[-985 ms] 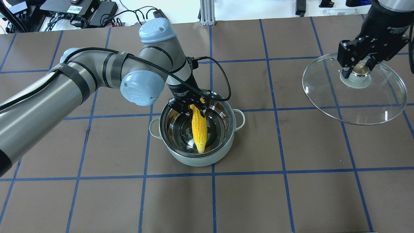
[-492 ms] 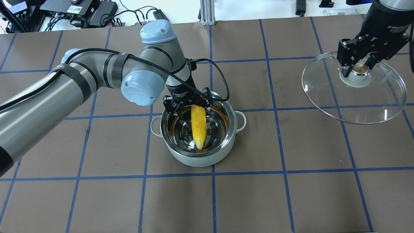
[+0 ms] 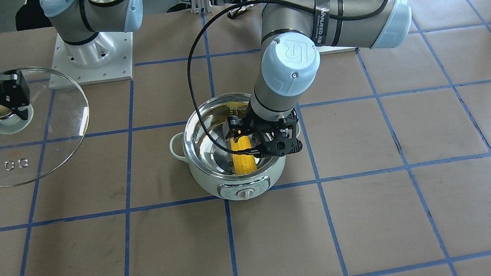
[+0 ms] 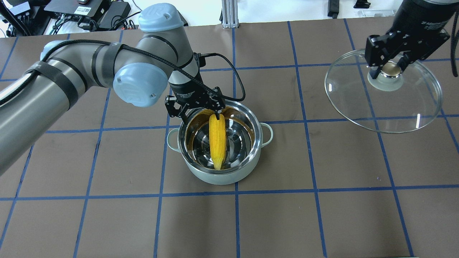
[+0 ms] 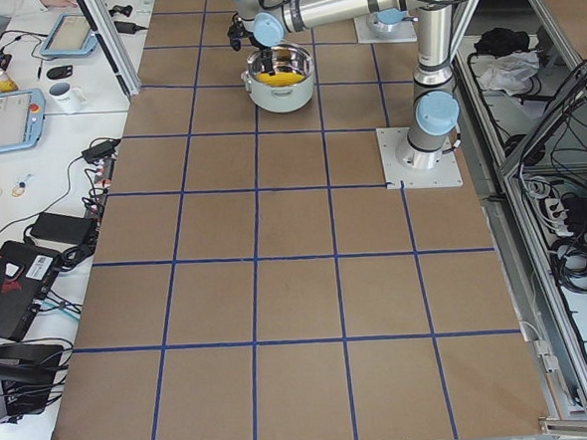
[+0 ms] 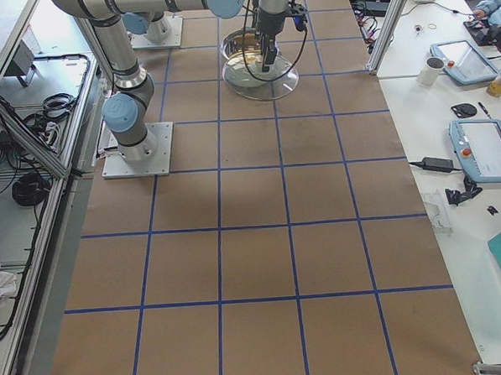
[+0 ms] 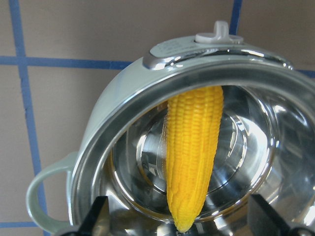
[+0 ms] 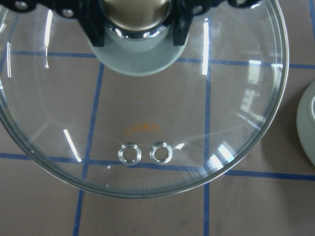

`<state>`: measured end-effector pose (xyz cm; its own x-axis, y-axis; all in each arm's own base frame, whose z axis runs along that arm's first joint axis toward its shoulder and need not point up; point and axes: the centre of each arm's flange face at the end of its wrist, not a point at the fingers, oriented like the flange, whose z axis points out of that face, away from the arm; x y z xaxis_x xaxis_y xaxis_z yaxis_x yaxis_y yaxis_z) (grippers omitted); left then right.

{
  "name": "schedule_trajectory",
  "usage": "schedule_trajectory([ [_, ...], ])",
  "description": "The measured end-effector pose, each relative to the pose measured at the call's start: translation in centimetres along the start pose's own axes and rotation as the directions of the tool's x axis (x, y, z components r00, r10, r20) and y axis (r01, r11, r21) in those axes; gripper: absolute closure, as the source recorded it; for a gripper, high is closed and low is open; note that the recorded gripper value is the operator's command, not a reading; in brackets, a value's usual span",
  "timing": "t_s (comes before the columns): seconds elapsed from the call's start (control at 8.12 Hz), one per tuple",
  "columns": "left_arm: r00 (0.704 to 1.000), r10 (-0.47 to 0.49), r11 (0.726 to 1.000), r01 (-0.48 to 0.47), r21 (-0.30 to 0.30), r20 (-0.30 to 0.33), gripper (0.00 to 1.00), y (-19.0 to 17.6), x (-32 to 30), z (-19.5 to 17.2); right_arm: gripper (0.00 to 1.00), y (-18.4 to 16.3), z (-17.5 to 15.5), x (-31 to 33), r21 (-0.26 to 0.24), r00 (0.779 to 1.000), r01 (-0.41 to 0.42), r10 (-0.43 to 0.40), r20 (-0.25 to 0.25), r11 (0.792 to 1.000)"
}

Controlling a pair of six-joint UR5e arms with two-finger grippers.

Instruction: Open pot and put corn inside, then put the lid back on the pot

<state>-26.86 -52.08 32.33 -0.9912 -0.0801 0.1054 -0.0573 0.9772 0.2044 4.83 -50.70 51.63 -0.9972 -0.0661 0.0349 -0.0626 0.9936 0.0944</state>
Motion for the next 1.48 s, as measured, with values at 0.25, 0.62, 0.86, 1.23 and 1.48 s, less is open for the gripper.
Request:
schedule_trajectory([
  [0.25,1.000,-0.013,0.999,0.013,0.033,0.028,0.00,0.5,-1.3,-3.7,1.00,0.5,-0.7,-5.9,0.017,0.999,-0.038,0.039,-0.009,0.999],
  [0.62,0.995,-0.002,0.994,-0.009,0.108,0.099,0.00,0.1,-5.6,-10.8,1.00,1.9,-0.2,-16.5,0.067,0.994,-0.107,0.105,0.028,0.992],
  [0.86,0.990,0.002,0.986,-0.025,0.163,0.140,0.00,-0.2,-8.8,-15.3,1.00,2.2,1.1,-23.1,0.098,0.985,-0.161,0.155,0.072,0.982],
  [1.23,0.988,-0.007,0.973,-0.029,0.227,0.156,0.00,-0.3,-11.7,-19.1,1.00,2.0,3.9,-31.5,0.176,0.972,-0.209,0.185,0.146,0.962],
  [1.48,0.989,-0.008,0.971,-0.028,0.237,0.151,0.00,-0.1,-11.9,-19.6,1.00,1.4,7.2,-35.0,0.141,0.953,-0.251,0.219,0.211,0.958],
])
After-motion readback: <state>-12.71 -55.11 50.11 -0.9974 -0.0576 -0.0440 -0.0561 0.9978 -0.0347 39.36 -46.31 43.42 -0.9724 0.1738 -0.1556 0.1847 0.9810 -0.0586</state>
